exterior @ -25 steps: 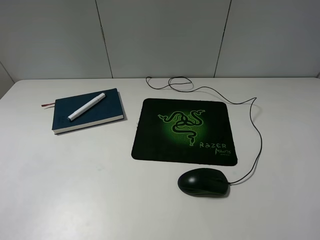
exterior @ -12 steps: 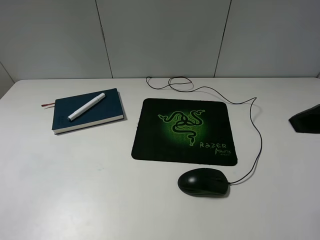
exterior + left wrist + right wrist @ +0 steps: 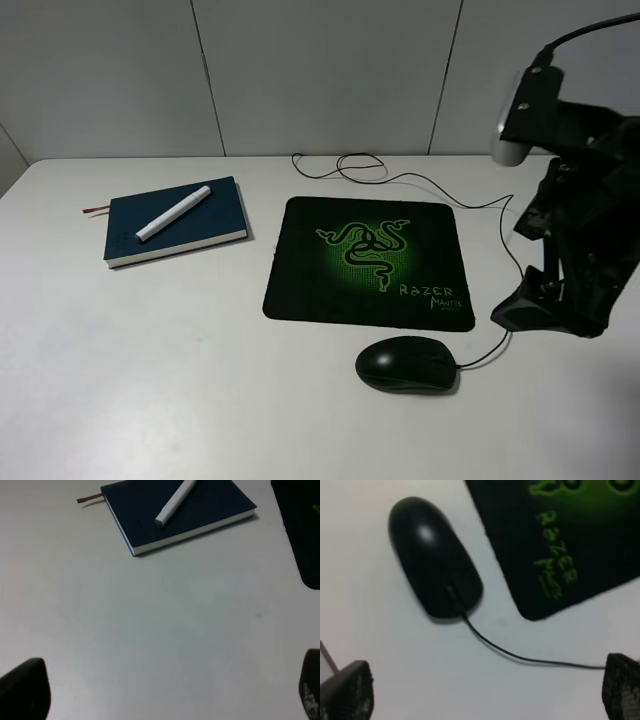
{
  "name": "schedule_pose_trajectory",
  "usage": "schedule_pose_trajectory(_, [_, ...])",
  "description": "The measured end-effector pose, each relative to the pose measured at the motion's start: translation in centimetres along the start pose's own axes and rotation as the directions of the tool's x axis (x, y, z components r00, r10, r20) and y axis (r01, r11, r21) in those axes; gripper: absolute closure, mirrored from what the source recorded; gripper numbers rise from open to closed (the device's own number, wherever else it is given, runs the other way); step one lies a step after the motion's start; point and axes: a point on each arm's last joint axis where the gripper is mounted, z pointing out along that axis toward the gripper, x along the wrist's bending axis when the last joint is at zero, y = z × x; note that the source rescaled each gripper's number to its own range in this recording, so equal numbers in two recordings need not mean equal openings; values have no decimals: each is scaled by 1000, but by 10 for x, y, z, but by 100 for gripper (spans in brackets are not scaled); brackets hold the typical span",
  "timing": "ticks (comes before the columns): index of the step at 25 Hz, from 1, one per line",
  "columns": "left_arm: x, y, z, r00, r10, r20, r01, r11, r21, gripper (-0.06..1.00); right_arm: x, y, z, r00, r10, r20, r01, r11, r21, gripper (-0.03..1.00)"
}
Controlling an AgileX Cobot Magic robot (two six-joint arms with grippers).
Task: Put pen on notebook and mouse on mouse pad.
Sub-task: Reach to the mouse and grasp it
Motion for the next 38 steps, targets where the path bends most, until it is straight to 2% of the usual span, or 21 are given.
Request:
schedule_pose_trajectory(5, [0, 0, 0, 1000, 0, 0, 0, 1000, 0, -6, 2, 10, 28, 995, -77, -57, 80, 995, 55, -3])
schedule_pose_trajectory(19, [0, 0, 0, 1000, 0, 1, 0, 1000, 0, -6, -4, 23, 96, 977, -144, -155, 159, 983, 94, -3])
schedule_pose_trajectory(22, [0, 0, 0, 1000, 0, 1, 0, 1000, 0, -6, -3, 25, 105, 975, -151, -162, 168, 981, 98, -3])
schedule_pose_trajectory(29, [0, 0, 0, 1000, 1, 1, -1, 1000, 0, -6, 16, 38, 110, 949, -286, -134, 298, 951, 79, -3])
schedule_pose_trajectory(38, [0, 0, 0, 1000, 1, 1, -1, 1000, 0, -6, 18, 36, 132, 941, -295, -164, 316, 941, 124, -3])
